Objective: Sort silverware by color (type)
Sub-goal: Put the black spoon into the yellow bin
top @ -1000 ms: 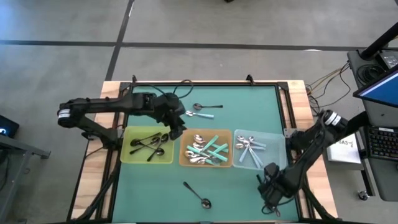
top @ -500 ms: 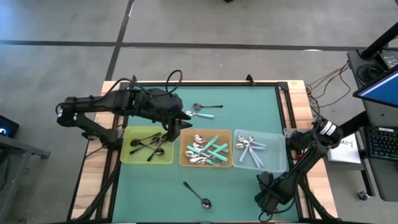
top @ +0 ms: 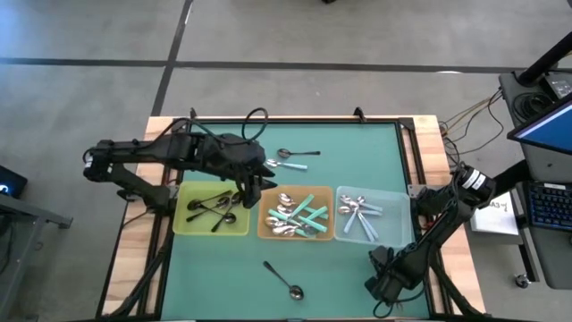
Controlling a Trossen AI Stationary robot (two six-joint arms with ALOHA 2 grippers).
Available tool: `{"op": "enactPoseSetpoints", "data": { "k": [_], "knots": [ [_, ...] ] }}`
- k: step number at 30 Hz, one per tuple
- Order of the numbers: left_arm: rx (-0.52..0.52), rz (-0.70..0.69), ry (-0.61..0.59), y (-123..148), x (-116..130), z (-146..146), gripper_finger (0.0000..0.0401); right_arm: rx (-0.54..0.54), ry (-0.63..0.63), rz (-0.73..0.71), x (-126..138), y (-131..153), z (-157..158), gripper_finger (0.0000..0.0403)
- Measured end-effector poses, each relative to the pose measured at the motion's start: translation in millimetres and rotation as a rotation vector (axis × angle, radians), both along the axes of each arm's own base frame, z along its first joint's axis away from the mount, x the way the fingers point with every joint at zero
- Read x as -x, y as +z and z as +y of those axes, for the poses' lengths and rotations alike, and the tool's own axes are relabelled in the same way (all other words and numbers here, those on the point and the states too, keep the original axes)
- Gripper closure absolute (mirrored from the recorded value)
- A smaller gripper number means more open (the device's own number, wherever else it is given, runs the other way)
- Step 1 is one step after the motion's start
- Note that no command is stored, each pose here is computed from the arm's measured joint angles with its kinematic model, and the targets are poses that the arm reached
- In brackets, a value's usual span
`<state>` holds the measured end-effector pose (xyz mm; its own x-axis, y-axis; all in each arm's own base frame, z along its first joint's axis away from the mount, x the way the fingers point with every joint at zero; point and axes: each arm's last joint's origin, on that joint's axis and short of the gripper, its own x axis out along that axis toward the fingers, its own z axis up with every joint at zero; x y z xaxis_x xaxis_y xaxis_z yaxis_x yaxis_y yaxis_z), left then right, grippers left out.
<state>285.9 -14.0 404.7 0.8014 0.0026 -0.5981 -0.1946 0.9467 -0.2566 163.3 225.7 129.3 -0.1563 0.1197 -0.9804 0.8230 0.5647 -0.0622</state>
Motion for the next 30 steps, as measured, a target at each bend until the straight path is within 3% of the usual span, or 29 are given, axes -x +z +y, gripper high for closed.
{"op": "enactPoseSetpoints", "data": {
  "k": [5,10,12,15,18,24,30],
  "knots": [
    [-0.002,0.021,-0.002,-5.8,-4.1,-0.4,0.0267,0.007,0.013,0.008,0.9,-0.4,-1.1,0.0384],
    [-0.006,0.045,-0.027,-12.3,-9.7,-5.2,0.0267,-0.019,0.011,-0.031,1.8,14.6,-2.5,0.0392],
    [0.002,0.066,-0.054,-18.4,-12.7,-10.3,0.0267,0.041,0.011,-0.068,4.7,24.9,-8.3,0.0393],
    [-0.003,0.108,-0.099,-31.5,-17.2,-21.1,0.0267,0.058,0.005,-0.207,2.1,55.9,-11.9,0.0393],
    [-0.018,0.107,-0.14,-43.3,-26.5,-32.6,0.0267,0.166,0.01,-0.308,7.1,78.8,-26.3,0.0393],
    [-0.03,-0.085,-0.206,-61.3,-59.9,-54.4,0.0267,0.329,-0.016,-0.728,-0.3,121.0,-49.9,0.0393],
    [-0.031,-0.202,-0.229,-82.8,-93.2,-64.9,0.0267,0.54,0.051,-0.921,-24.9,147.8,-73.2,0.0394]
  ]
}}
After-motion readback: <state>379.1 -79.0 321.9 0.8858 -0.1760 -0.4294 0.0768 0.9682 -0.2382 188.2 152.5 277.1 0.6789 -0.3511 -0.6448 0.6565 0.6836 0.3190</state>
